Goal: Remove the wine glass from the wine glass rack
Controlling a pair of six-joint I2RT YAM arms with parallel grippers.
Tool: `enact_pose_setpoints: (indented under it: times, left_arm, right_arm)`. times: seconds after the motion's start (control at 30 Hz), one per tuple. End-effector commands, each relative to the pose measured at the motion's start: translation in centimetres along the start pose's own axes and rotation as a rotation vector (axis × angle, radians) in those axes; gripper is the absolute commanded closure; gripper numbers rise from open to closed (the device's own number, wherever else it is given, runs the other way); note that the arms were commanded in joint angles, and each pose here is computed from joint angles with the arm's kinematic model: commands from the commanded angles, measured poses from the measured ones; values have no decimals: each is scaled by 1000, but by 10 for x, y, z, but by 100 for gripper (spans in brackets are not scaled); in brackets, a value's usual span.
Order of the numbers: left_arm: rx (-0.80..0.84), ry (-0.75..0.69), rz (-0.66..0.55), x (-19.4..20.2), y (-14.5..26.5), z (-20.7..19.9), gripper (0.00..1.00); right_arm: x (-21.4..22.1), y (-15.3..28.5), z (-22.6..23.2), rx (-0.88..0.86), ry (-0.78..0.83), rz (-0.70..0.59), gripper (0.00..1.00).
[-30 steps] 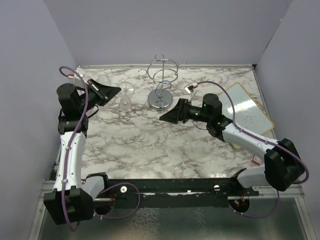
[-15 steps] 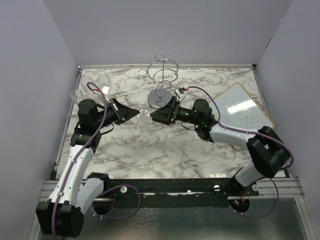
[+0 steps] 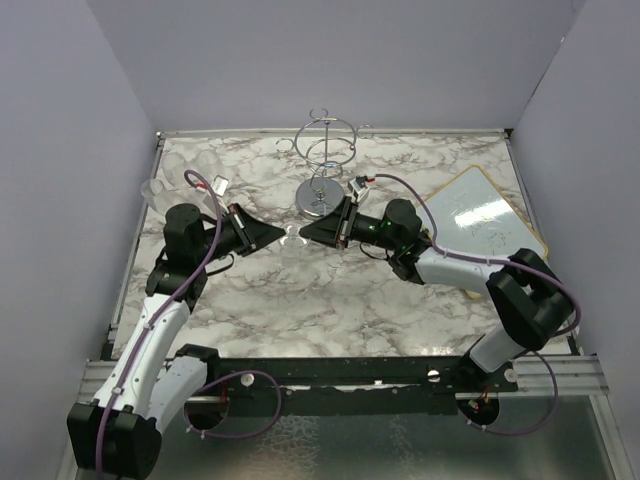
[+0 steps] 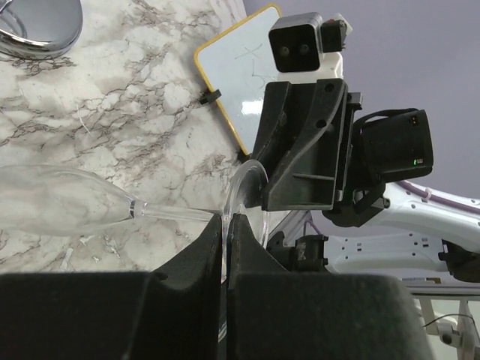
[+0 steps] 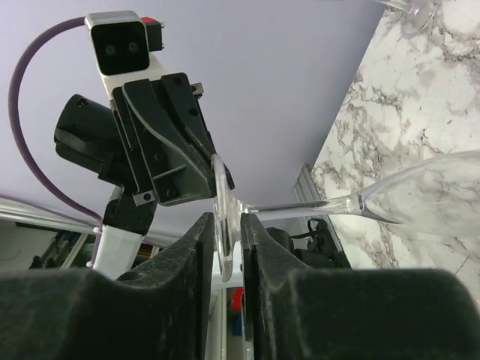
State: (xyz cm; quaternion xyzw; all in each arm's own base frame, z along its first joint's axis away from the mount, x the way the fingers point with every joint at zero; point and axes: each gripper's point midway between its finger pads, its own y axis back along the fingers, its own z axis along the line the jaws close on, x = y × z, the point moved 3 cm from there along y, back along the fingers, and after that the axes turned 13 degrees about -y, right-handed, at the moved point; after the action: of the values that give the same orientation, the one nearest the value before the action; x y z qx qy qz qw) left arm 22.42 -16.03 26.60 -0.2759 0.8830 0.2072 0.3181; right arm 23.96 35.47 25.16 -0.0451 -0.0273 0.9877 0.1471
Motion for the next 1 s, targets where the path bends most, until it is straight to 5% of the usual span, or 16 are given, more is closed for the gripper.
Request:
enact_pose_setpoints:
  times: [0.0,0.2,0.3,0.5,0.63,0.97]
  left_arm:
    - [28,-71,-36,-6,1,-9,100]
    - [47,-90,-14,-2,-1,-13,100]
    - [42,-109,-9,-2,0,-14,100]
    - [-1,-198,-20,-10,8,-18,44]
    - [-55,-250,-22,-16,13,-16,31]
    - [-122,-292,-33,-27,15,-12,29]
  right_arm:
    - [5,-4,-2,-30,-12,41,82]
    - [12,0,-11,-35,-16,82,99]
    - [14,4,-12,-32,27,88,99]
    - [14,17,-12,37,222,84,99]
    - [13,33,-11,100,449,95,99]
    - [25,106,8,116,1340,201,99]
